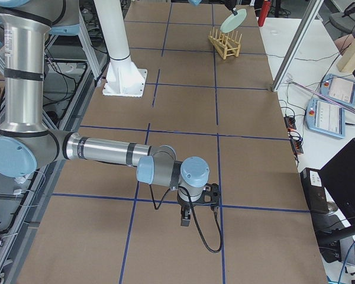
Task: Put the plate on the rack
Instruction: 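Lift the upright plate with the left gripper over the wooden rack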
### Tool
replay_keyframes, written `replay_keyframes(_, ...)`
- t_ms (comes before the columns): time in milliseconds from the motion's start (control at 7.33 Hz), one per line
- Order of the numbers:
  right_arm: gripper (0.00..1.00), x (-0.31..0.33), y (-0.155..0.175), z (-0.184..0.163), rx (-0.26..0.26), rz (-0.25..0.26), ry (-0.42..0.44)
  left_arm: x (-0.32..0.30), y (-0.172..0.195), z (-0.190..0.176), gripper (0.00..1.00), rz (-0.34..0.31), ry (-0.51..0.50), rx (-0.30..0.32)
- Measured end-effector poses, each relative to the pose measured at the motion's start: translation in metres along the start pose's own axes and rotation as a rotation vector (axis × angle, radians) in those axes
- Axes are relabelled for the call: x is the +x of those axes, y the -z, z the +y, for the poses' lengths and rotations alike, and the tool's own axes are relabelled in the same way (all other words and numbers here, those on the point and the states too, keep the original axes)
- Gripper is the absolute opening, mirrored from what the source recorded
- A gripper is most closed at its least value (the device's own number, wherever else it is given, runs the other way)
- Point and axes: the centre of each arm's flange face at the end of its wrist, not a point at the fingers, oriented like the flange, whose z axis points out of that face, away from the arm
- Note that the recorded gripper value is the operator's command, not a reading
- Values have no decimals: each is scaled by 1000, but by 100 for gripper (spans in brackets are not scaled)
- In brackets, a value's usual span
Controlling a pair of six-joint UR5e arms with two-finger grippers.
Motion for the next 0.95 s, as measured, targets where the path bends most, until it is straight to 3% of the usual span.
replay_keyframes(136,100,0,0,0,0,0,0,-26,2,-21,0,56,-30,1)
replay_keyframes(409,100,0,0,0,1,0,1,-75,14,-59,0,91,-105,-67)
replay_keyframes(955,100,0,0,0,0,0,0,-130,18,-68,0,199,-178,-87)
